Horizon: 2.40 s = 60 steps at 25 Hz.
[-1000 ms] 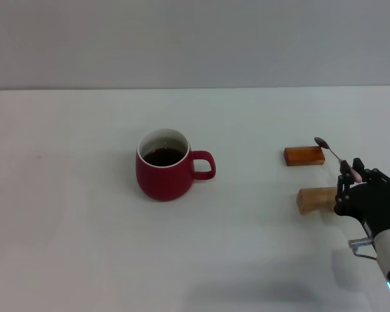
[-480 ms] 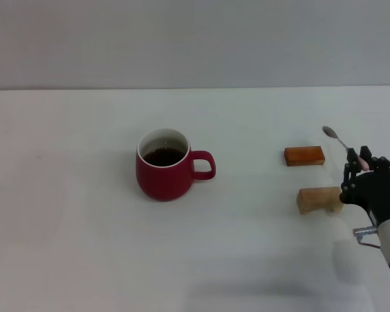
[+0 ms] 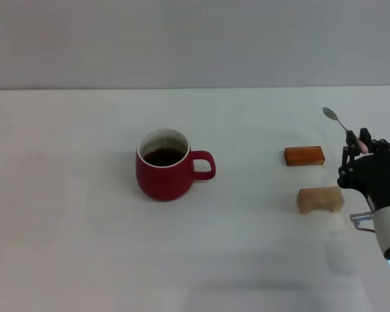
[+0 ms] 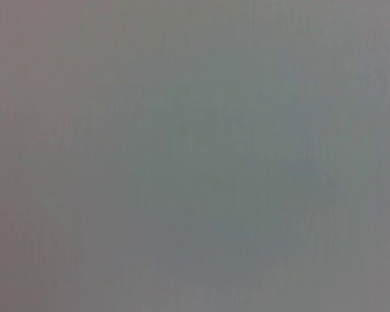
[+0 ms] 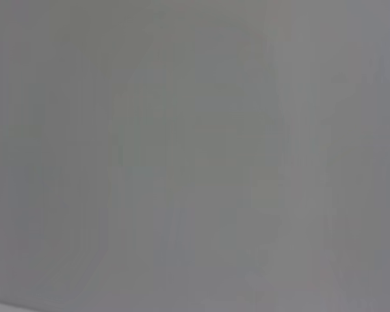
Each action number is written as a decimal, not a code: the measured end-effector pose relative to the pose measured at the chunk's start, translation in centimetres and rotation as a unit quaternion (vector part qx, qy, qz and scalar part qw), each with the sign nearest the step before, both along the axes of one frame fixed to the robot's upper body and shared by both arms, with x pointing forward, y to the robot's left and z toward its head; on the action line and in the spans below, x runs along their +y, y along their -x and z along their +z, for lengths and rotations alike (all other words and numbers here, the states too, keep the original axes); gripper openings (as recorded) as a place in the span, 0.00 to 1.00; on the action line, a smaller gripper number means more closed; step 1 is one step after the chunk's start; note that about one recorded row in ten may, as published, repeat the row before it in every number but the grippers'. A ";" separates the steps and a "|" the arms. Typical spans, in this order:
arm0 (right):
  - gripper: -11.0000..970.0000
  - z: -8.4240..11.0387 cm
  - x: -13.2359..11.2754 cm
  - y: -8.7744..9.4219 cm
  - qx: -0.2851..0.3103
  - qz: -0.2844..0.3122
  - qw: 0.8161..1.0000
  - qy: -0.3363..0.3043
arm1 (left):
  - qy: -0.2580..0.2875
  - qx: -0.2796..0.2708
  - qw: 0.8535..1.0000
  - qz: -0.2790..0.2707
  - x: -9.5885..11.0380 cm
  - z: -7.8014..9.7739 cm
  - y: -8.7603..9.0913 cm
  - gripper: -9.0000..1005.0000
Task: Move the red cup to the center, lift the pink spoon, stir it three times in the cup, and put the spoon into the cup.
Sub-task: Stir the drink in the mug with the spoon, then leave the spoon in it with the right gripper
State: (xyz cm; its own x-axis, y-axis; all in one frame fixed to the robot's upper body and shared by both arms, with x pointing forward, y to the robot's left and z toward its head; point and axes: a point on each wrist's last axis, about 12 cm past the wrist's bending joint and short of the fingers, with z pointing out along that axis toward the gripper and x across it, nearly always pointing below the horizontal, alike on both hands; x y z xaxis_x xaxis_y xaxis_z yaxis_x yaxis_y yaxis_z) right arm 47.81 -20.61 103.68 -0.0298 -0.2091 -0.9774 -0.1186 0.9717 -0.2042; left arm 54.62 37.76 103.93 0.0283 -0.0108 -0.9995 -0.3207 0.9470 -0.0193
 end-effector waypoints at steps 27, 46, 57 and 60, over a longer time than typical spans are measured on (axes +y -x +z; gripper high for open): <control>0.15 7.9 6.2 -2.4 -0.013 0.122 0.992 -0.016 | 0.000 0.003 1.000 0.003 0.1 -0.2 0.3 0.67; 0.15 14.2 7.5 -3.0 0.039 0.249 0.967 -0.043 | 0.000 0.003 1.000 0.003 0.2 -0.2 0.3 0.67; 0.15 16.7 6.8 -3.5 0.098 0.295 0.949 -0.048 | -0.001 0.002 1.000 0.003 0.2 -0.2 0.3 0.67; 0.15 17.4 6.7 -3.6 0.114 0.307 0.944 -0.041 | -0.001 0.003 1.000 0.003 0.2 -0.2 0.4 0.67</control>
